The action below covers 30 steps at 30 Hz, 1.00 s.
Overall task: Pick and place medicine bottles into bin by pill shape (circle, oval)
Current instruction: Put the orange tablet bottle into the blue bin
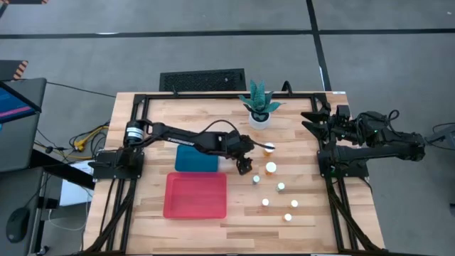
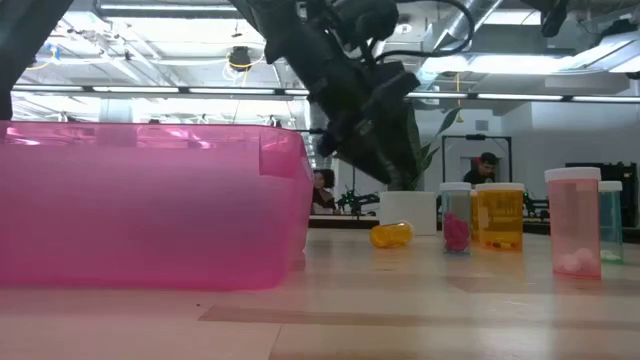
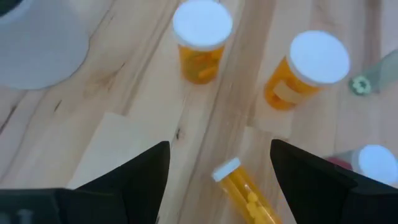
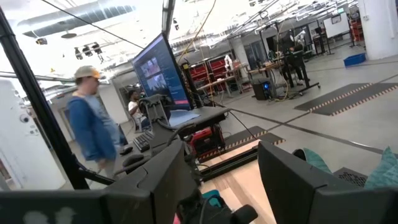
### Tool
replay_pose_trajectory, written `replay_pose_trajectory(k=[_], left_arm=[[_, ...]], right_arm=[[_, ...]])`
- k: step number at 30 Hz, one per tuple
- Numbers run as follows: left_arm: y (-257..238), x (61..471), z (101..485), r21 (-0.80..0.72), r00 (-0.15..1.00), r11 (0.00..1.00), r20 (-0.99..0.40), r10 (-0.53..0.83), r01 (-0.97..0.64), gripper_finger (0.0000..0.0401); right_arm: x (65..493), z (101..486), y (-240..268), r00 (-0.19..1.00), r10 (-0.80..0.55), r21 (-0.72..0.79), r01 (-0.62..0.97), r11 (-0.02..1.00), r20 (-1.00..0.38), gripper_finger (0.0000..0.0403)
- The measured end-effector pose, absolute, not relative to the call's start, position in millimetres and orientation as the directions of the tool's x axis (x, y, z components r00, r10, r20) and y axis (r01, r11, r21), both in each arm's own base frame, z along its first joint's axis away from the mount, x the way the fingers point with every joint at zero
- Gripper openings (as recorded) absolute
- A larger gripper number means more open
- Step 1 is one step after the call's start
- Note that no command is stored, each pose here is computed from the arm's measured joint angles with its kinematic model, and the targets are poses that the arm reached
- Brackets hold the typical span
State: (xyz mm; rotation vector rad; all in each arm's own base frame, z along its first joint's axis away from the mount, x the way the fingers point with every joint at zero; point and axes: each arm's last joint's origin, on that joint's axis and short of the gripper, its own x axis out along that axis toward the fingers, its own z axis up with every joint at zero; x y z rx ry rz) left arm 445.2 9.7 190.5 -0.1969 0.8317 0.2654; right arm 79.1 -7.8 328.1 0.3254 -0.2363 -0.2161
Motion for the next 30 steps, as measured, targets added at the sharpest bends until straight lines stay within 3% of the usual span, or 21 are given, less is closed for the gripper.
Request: replay_pose_trajectory(k=[8, 20, 24, 30], left_arm=[[-2, 455, 150, -0.075, 0.568, 0.944, -0.813, 0.129, -0.322, 0.027], [-11, 467, 135, -0.01, 0.51, 0.953, -0.846, 0.154, -0.303, 0.0266], [-10, 467, 135, 0.004, 0.507, 0.949, -0.845, 0.171, -0.314, 0.0229], [-10, 465, 133, -0.01, 0.484, 0.946, -0.861, 0.156, -0.323, 0.013]], right_arm=[[79, 328, -8, 0.949, -0.246, 0.349, 0.167, 0.922, 0.195, 0.0219], [79, 328, -8, 0.95, -0.246, 0.37, 0.161, 0.915, 0.193, 0.0219], [79, 328, -8, 0.95, -0.245, 0.37, 0.161, 0.915, 0.191, 0.0219], [79, 327, -8, 0.952, -0.245, 0.371, 0.163, 0.914, 0.185, 0.0217]])
